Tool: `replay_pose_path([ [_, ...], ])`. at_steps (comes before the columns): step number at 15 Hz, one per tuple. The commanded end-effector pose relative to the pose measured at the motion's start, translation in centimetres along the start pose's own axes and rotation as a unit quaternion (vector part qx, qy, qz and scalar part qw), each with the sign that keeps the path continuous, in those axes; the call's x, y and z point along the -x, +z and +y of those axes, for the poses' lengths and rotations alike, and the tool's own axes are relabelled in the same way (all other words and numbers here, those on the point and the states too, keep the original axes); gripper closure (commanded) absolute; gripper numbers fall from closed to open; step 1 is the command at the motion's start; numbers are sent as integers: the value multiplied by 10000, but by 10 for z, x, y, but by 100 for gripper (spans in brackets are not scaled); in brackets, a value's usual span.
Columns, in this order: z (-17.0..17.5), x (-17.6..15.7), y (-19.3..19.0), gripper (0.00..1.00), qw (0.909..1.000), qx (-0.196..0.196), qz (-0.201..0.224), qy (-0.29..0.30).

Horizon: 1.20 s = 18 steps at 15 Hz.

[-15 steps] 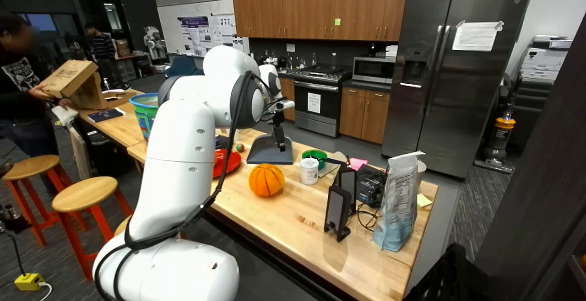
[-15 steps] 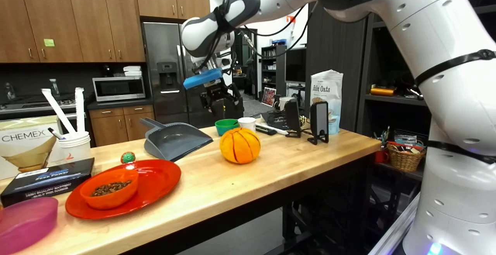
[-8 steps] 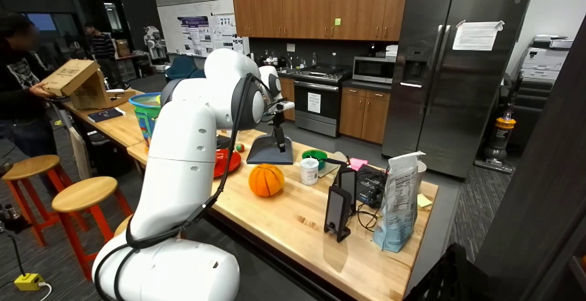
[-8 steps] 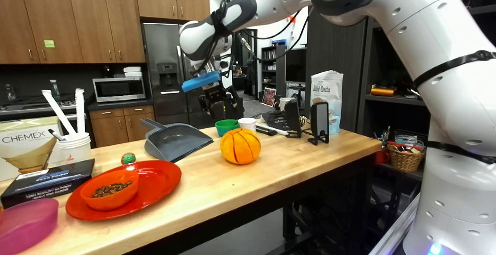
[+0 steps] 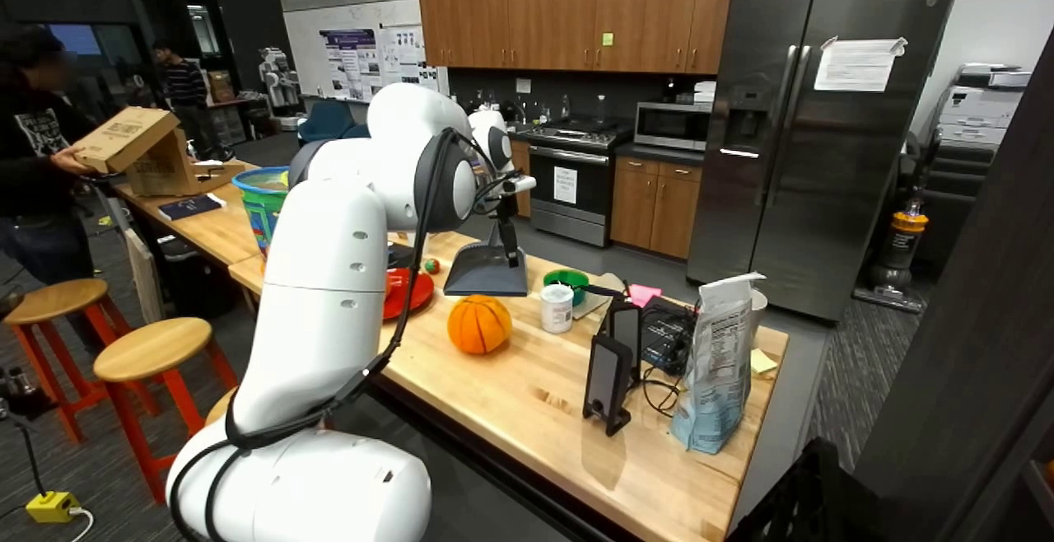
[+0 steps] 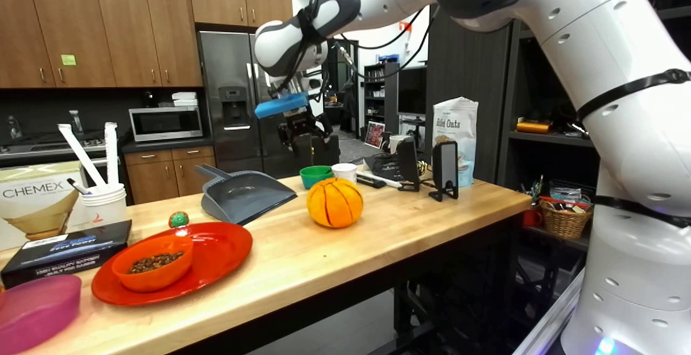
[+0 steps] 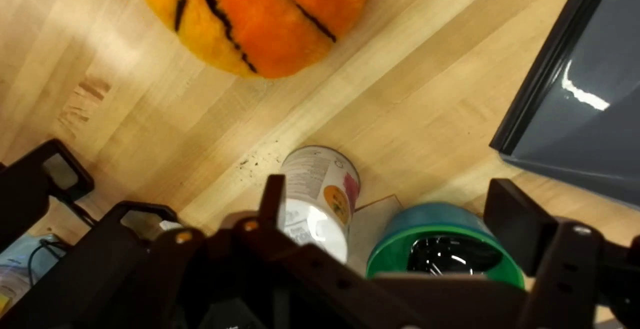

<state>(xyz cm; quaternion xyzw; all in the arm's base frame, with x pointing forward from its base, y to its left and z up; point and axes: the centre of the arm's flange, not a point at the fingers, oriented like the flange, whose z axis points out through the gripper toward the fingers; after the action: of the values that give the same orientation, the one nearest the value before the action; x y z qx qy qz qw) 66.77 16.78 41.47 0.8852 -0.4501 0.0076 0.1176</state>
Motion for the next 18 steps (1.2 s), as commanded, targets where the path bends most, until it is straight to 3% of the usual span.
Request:
replay_pose_path([
  [1, 45, -23, -28, 0, 9987, -356, -144, 323],
  [9, 114, -51, -35, 0, 9926, -452, -826, 761],
  [18, 123, -47, 6, 0, 9886, 23, -1187, 926],
])
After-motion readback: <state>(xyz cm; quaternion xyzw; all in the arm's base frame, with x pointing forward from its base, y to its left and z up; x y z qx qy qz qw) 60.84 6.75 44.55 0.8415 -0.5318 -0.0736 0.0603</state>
